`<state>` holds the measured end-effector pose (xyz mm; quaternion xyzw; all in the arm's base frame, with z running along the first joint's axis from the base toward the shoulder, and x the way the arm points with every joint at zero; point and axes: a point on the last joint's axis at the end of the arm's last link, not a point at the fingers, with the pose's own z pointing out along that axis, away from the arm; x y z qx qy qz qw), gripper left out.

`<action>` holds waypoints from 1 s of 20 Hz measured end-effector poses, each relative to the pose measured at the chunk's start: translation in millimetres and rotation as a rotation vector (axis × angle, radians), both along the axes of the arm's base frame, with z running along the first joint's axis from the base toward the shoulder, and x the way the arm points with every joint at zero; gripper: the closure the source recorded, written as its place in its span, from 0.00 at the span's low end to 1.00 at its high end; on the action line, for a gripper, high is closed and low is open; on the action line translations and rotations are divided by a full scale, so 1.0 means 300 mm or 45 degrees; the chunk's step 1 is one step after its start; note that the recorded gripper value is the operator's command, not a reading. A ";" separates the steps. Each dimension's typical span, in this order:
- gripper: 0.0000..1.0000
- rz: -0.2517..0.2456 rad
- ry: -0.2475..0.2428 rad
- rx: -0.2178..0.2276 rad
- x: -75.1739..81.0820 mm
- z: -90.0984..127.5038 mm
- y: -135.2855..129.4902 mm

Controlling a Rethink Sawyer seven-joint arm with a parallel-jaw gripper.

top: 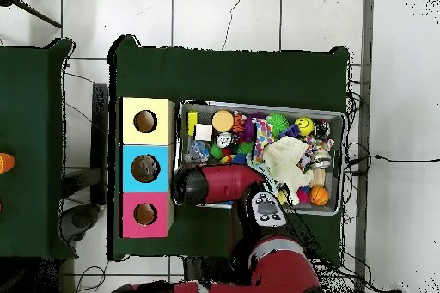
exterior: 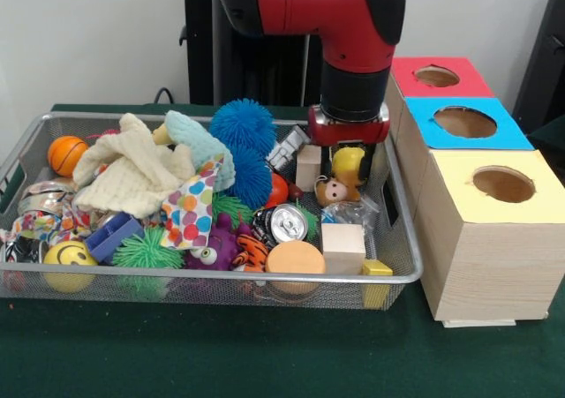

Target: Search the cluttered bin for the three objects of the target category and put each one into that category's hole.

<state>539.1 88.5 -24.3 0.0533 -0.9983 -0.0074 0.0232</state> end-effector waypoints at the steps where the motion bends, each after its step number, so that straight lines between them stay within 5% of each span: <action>1: 0.00 0.009 -0.015 -0.001 0.001 -0.001 0.012; 4: 0.00 0.036 -0.052 -0.009 0.001 -0.003 0.044; 20: 0.00 0.019 -0.035 -0.026 -0.021 -0.027 0.025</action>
